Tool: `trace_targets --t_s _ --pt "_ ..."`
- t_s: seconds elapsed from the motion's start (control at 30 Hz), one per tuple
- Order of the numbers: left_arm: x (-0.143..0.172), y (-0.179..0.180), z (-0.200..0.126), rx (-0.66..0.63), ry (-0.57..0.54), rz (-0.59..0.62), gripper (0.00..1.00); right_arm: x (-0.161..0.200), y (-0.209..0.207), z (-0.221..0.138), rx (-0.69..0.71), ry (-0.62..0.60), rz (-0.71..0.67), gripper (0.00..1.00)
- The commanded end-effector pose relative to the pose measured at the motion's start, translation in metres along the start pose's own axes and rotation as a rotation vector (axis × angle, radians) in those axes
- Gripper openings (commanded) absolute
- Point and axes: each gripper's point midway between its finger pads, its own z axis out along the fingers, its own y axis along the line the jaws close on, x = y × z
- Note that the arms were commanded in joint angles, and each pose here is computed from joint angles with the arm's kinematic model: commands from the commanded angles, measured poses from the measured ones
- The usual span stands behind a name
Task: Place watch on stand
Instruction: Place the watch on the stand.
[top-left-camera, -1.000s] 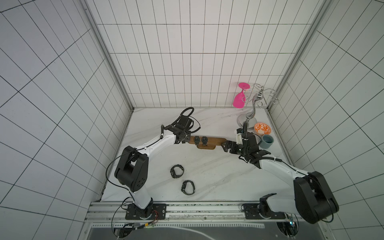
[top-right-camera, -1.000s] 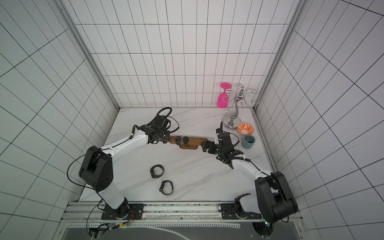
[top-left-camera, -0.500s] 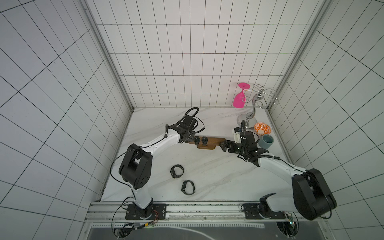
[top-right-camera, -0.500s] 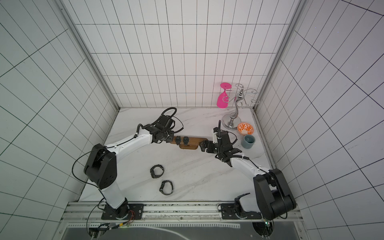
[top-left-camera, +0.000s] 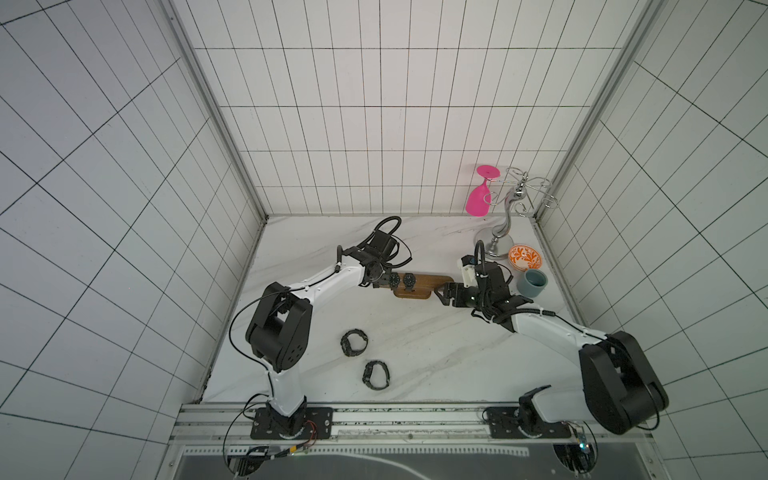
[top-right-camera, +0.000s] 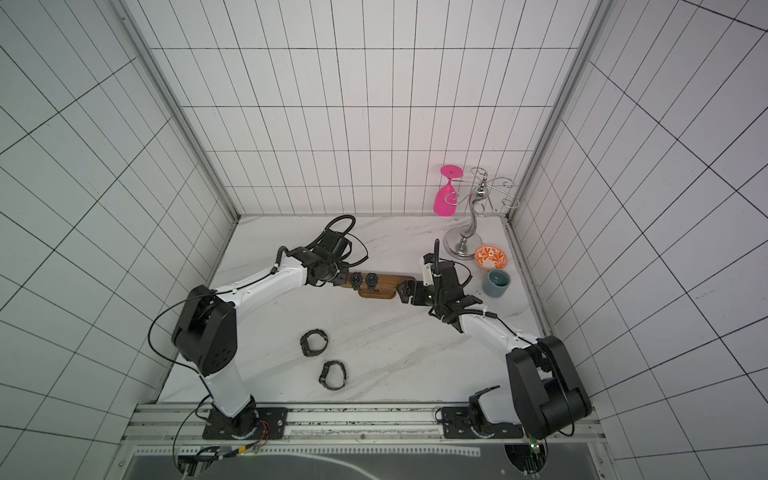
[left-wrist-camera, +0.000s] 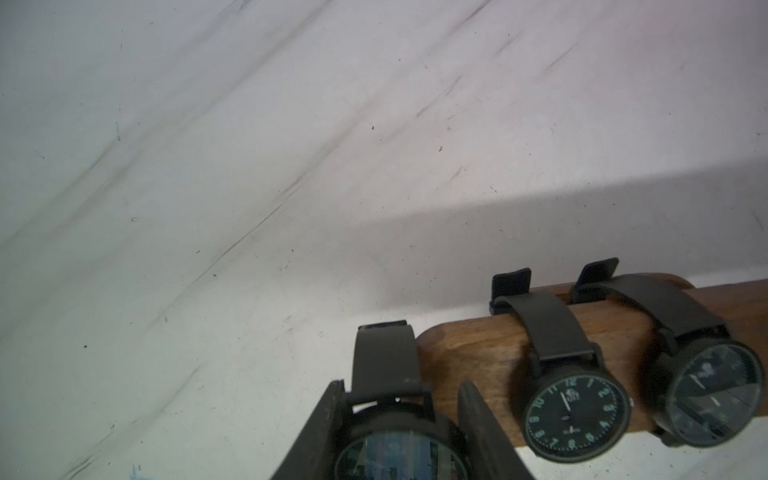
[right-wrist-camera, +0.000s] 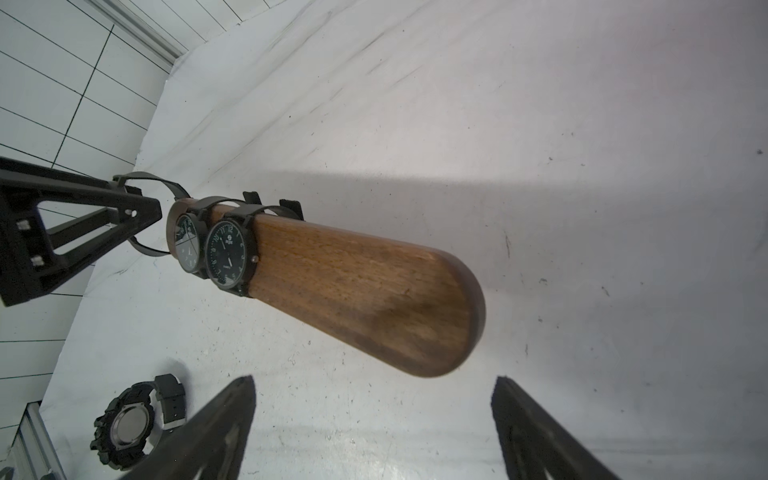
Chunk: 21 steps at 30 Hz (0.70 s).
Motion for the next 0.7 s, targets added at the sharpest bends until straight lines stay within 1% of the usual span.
trace_targets --t_s 0.0,0.07,0.17,0.27,0.4,0.43,0.53,0.67 --pt "-0.016 0.014 -0.007 -0.139 -0.036 0.059 0.38 0.003 -0.021 -0.004 0.104 0.023 -0.007 0.34" --pt "-0.024 0.028 -0.014 -0.237 -0.055 0.086 0.38 0.0 -0.037 -0.008 0.173 0.023 -0.001 0.44" --pt "-0.035 0.045 -0.02 -0.373 -0.037 0.136 0.38 -0.008 -0.06 -0.015 0.281 0.03 0.019 0.52" --pt "-0.046 0.065 -0.023 -0.506 -0.002 0.169 0.39 -0.017 -0.081 -0.019 0.378 0.058 0.051 0.58" --pt "-0.062 0.103 -0.032 -0.677 0.036 0.158 0.39 -0.015 -0.115 -0.026 0.513 0.095 0.092 0.65" --pt "-0.067 0.113 -0.033 -0.714 0.043 0.156 0.39 -0.012 -0.125 -0.028 0.535 0.1 0.104 0.68" --pt "-0.076 0.137 -0.032 -0.799 0.08 0.144 0.39 -0.002 -0.153 -0.031 0.575 0.124 0.168 0.7" --pt "-0.08 0.163 -0.022 -0.896 0.131 0.146 0.39 0.008 -0.178 -0.03 0.563 0.151 0.27 0.75"
